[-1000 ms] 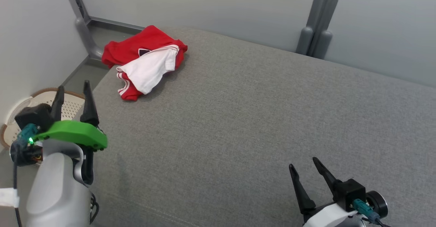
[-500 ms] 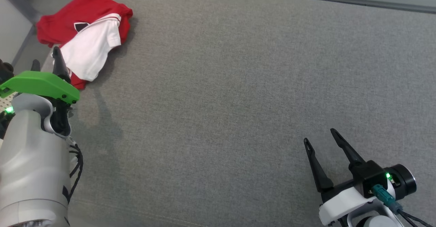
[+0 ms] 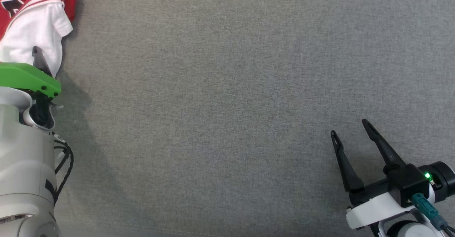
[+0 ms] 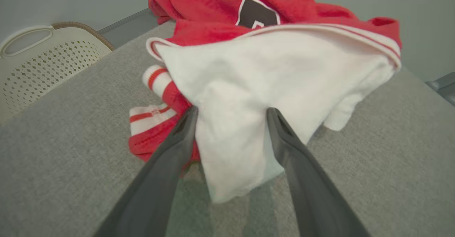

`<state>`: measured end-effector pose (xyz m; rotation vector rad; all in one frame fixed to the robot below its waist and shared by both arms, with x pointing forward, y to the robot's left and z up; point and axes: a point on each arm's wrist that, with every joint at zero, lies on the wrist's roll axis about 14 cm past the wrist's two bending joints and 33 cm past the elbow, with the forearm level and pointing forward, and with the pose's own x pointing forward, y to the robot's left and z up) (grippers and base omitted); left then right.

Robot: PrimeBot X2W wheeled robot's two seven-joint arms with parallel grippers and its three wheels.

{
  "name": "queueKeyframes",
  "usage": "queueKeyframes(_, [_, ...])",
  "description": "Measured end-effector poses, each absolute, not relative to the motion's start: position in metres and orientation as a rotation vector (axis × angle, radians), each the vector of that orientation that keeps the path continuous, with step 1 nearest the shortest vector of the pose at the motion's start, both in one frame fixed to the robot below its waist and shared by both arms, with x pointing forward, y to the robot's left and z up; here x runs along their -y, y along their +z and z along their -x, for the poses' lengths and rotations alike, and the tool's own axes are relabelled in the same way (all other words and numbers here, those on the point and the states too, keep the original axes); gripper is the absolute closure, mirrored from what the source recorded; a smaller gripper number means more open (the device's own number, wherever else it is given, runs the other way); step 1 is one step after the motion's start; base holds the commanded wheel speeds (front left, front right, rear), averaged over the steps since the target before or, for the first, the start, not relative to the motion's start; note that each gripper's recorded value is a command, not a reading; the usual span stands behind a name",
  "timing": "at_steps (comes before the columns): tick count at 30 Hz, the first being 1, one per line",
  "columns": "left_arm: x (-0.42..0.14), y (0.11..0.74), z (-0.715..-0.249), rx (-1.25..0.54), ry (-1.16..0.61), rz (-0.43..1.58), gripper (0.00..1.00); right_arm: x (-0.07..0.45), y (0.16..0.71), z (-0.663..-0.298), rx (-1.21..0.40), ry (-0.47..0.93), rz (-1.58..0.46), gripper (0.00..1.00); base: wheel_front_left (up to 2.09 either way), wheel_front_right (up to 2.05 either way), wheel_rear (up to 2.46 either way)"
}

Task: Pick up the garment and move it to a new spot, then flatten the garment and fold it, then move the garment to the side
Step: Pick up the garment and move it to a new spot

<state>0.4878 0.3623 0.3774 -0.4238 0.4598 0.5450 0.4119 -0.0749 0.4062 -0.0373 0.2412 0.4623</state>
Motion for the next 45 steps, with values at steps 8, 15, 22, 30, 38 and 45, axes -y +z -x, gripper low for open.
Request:
queueKeyframes(8, [-0.342, 0.345, -0.504, -0.551, 0.508, 0.439, 1.0, 0.091, 0.391, -0.412, -0.284, 0.412, 0.043, 0.0, 0.0, 0.0, 0.0])
queueKeyframes(15, [-0.347, 0.366, -0.514, -0.521, 0.469, 0.438, 1.0, 0.084, 0.392, -0.412, -0.265, 0.407, -0.001, 0.0, 0.0, 0.0, 0.0])
queueKeyframes(22, [-0.37, 0.455, -0.538, -0.288, 0.406, 0.387, 1.0, 0.073, 0.408, -0.416, -0.199, 0.409, -0.046, 0.0, 0.0, 0.0, 0.0])
queueKeyframes(30, [-0.343, 0.588, -0.556, -0.011, 0.212, 0.357, 1.0, 0.058, 0.427, -0.408, -0.141, 0.426, -0.098, 0.0, 0.0, 0.0, 0.0])
queueKeyframes(38, [-0.255, 0.682, -0.527, 0.172, -0.078, 0.379, 1.0, 0.051, 0.456, -0.393, -0.073, 0.44, -0.143, 0.0, 0.0, 0.0, 0.0])
queueKeyframes(45, [-0.144, 0.735, -0.492, 0.283, -0.387, 0.455, 1.0, 0.066, 0.473, -0.376, -0.036, 0.394, -0.161, 0.0, 0.0, 0.0, 0.0])
